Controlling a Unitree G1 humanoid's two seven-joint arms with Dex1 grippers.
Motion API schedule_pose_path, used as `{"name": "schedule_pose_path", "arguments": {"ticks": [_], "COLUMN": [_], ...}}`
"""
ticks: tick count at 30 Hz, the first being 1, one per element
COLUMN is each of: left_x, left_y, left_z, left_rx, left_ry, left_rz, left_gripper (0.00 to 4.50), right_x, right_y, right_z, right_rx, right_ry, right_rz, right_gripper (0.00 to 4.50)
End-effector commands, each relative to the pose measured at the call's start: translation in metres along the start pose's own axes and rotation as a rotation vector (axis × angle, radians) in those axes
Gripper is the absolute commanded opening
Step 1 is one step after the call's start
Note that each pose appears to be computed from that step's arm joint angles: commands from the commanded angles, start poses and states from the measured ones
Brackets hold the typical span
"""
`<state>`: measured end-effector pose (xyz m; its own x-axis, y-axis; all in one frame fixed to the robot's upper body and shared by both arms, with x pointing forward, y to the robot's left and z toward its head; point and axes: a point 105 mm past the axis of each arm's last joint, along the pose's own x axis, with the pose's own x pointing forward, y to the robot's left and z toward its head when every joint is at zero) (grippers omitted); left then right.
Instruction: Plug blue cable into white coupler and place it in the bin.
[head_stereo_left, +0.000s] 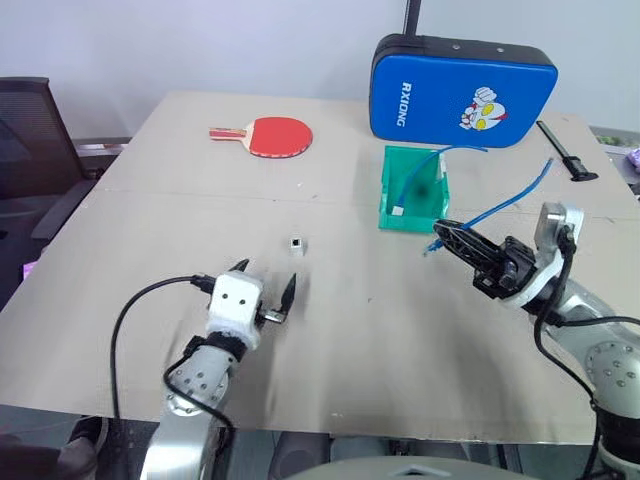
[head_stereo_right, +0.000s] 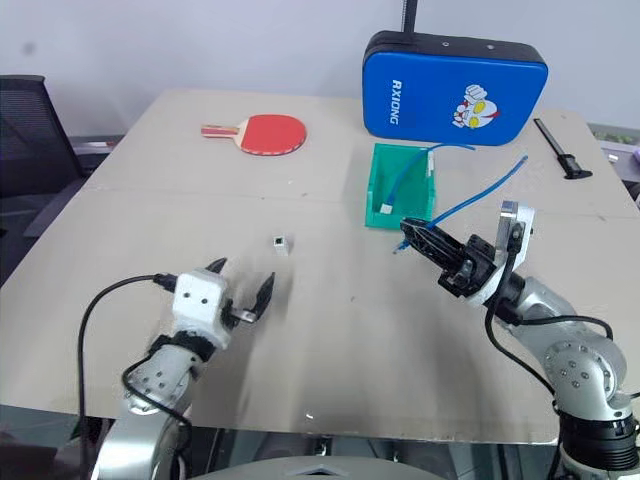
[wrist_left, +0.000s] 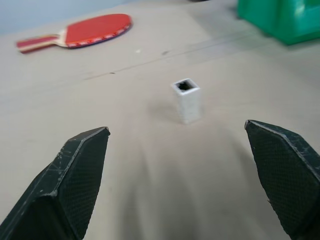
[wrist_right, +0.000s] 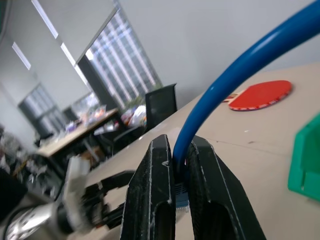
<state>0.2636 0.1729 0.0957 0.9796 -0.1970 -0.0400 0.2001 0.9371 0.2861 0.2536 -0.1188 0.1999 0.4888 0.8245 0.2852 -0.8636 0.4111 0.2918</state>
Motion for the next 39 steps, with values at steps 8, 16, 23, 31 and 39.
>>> {"name": "schedule_pose_path", "arguments": {"ticks": [8, 16, 23, 31, 39], "left_x": [0.049, 0.064, 0.068, 0.081, 0.079], "left_y": [-0.023, -0.012, -0.016, -0.041, -0.127], "left_z": [-0.008, -0.015, -0.018, 0.019, 0.040], "left_rx": [-0.062, -0.175, -0.185, -0.137, -0.073], "left_ry": [-0.052, -0.041, -0.036, -0.136, -0.156], "left_rz": [-0.002, 0.083, 0.054, -0.196, -0.705], "left_gripper": [4.48, 4.24, 1.10, 0.30, 0.30], "right_x": [0.000, -0.003, -0.005, 0.019, 0.050], "right_y": [-0.001, -0.001, 0.000, -0.005, -0.026], "right_z": [0.015, 0.013, 0.013, 0.011, -0.007], "right_rx": [-0.128, -0.141, -0.147, -0.279, -0.340], "right_ry": [0.001, -0.010, -0.016, 0.055, 0.093], "right_rz": [0.036, -0.004, -0.021, -0.073, -0.263], "right_gripper": [0.00, 0.00, 0.00, 0.00, 0.00]}}
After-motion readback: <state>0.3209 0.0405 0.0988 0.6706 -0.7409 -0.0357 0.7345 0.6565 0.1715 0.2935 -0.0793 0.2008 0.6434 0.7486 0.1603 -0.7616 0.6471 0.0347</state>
